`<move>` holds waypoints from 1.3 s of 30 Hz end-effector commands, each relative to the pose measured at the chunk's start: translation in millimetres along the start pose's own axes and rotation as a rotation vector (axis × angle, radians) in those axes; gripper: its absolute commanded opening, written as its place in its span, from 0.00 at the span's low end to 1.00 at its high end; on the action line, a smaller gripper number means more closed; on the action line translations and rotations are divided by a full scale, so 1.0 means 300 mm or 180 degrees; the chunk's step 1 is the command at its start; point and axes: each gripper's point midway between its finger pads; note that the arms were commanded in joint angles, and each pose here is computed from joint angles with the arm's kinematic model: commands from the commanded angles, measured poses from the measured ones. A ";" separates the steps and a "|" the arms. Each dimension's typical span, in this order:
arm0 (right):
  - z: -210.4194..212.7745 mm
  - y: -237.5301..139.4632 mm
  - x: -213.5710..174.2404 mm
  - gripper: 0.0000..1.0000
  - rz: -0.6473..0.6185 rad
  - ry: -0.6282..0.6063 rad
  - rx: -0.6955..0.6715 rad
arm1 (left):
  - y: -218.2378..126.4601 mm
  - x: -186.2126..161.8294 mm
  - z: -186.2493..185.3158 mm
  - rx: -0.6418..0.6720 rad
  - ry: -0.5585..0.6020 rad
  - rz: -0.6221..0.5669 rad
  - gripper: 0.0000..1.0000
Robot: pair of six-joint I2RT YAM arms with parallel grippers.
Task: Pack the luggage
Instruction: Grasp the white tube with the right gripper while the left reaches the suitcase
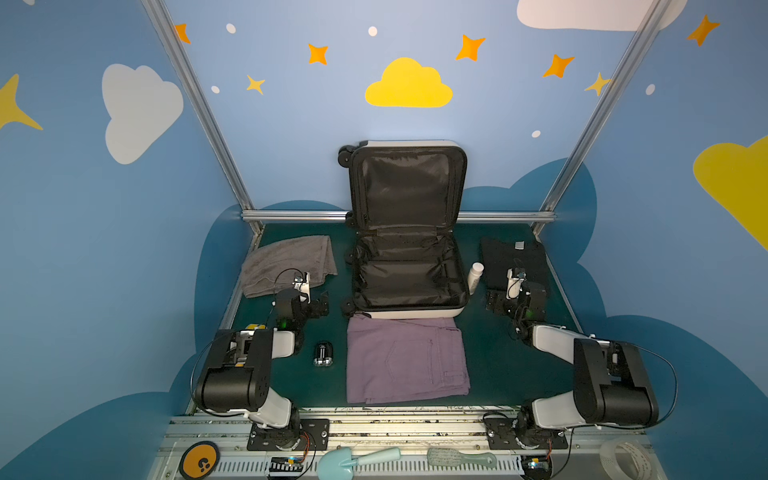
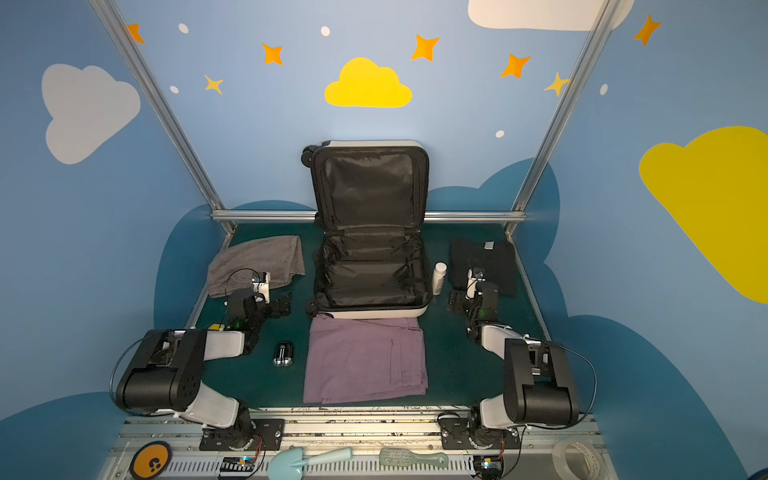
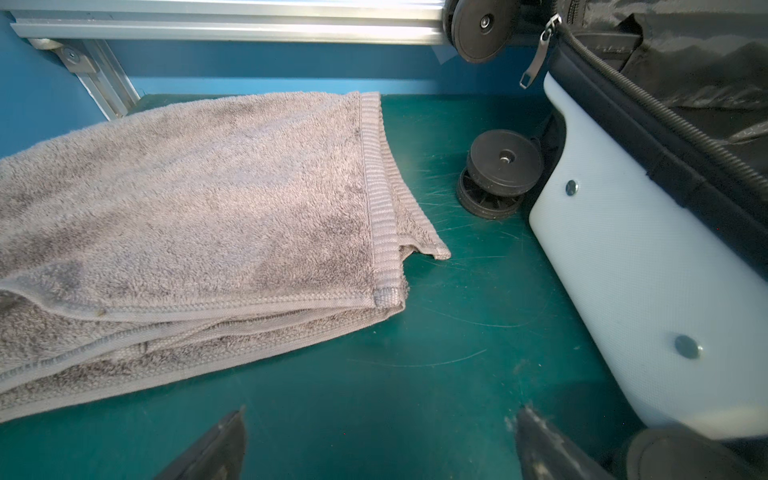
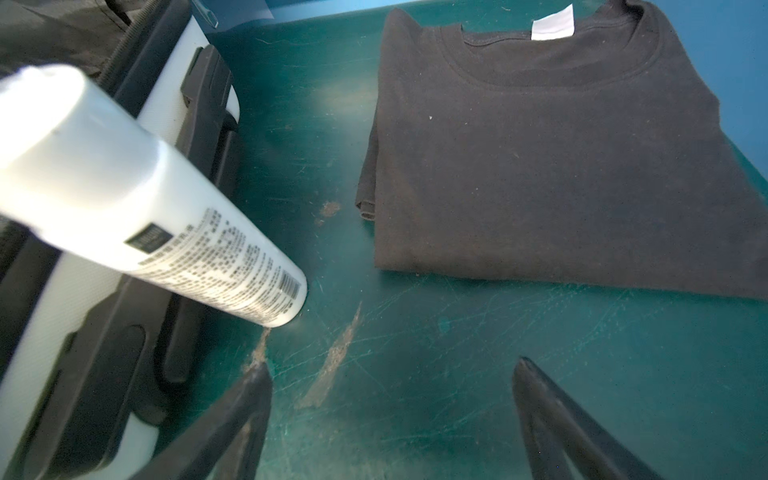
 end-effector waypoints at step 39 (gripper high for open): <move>0.178 -0.165 0.432 0.71 0.0825 0.1057 0.0961 | -0.250 0.434 -0.444 -0.1074 -0.1135 0.0592 1.00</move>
Point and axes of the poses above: each gripper's point midway between its finger pads, its own y axis out along the fingers, its own z axis along the line the jaws close on, x = y × z, and after that the axes turned 9 degrees about -y, right-handed
